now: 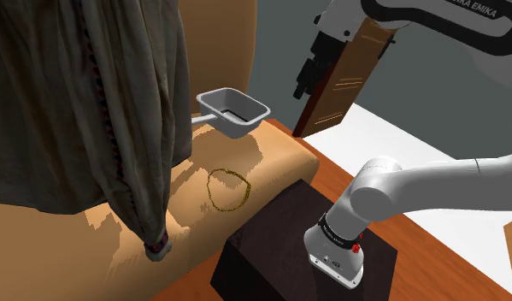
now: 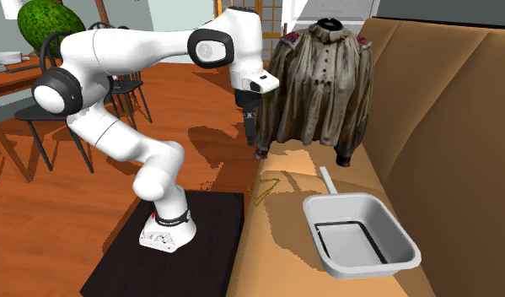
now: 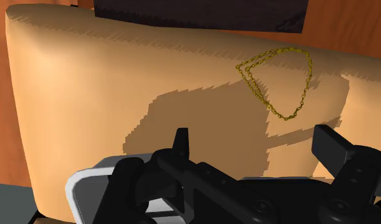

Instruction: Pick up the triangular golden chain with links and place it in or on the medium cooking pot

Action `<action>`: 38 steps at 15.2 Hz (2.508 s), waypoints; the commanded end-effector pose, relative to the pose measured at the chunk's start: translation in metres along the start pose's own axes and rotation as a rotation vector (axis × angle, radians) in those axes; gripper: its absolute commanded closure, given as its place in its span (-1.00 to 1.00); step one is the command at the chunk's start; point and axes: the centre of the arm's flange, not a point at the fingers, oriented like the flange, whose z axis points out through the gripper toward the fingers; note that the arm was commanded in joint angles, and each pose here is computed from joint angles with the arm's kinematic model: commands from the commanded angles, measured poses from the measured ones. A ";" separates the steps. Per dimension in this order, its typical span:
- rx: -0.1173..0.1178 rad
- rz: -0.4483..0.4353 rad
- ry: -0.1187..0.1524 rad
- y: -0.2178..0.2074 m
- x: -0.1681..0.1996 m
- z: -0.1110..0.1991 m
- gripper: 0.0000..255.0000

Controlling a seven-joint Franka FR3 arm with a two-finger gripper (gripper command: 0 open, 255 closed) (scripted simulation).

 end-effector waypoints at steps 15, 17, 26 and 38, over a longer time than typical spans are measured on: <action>-0.003 -0.297 0.005 -0.048 0.042 0.173 -1.00; -0.004 -0.339 0.005 -0.056 0.047 0.198 -1.00; -0.006 -0.497 0.008 -0.087 0.062 0.295 -1.00; -0.006 -0.497 0.008 -0.087 0.062 0.330 -1.00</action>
